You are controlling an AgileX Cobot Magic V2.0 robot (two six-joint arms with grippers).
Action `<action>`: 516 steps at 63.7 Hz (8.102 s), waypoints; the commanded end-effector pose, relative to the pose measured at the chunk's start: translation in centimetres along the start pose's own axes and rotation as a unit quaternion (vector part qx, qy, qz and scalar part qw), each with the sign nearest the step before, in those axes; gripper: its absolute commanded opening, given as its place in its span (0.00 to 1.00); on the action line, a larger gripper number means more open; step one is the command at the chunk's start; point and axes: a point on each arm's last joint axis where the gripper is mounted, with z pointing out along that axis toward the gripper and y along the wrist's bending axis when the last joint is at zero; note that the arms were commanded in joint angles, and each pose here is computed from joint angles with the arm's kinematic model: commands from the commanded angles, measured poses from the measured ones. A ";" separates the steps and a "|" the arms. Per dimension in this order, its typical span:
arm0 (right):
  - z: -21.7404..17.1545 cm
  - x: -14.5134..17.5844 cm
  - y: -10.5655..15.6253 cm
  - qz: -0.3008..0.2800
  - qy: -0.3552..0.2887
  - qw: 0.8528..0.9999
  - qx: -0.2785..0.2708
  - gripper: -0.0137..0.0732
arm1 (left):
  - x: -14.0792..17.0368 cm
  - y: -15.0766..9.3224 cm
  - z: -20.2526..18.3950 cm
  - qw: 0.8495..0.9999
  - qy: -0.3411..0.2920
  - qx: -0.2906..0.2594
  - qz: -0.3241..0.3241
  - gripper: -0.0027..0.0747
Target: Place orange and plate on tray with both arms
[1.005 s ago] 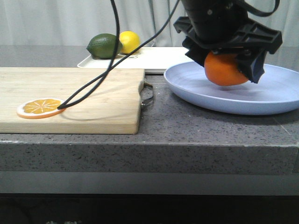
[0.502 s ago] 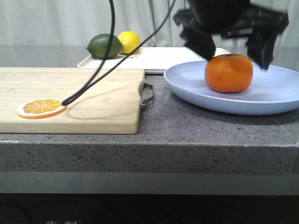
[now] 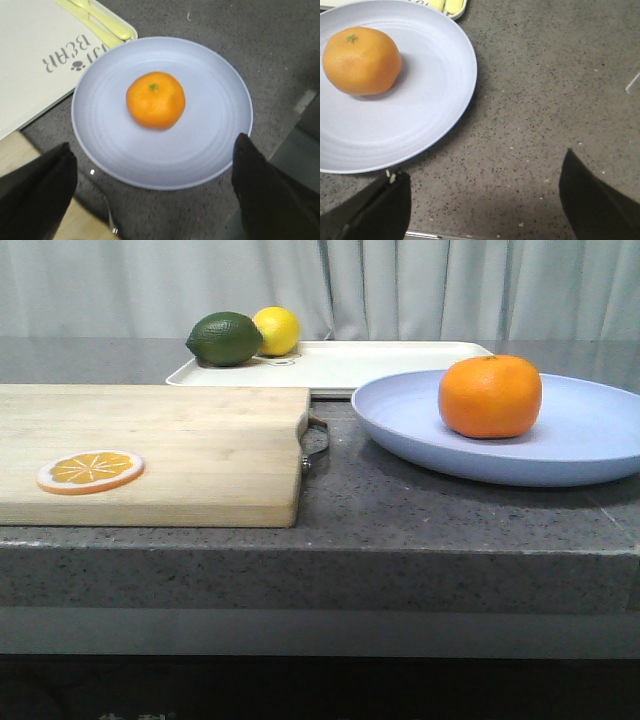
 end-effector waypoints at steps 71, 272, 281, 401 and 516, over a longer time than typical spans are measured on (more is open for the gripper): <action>13.7 -6.8 -2.5 0.199 0.209 0.947 -0.141 0.81 | 9.4 1.7 -13.1 0.994 -0.058 -0.096 -0.014 0.81; 29.3 -22.5 2.7 0.283 0.183 0.928 -0.161 0.59 | 9.4 1.7 -13.1 0.994 -0.054 -0.098 -0.015 0.81; 27.4 -23.8 2.9 0.265 0.179 0.932 -0.170 0.58 | 9.4 1.7 -13.1 0.994 -0.054 -0.098 -0.015 0.81; -3.5 -7.4 1.5 -0.030 0.027 0.999 -0.021 0.58 | 9.4 1.7 -13.1 0.994 -0.055 -0.098 -0.014 0.81; -6.8 1.1 0.8 -0.027 -0.047 0.998 -0.025 0.08 | 11.5 3.2 -14.2 0.984 -0.101 -0.131 -0.063 0.01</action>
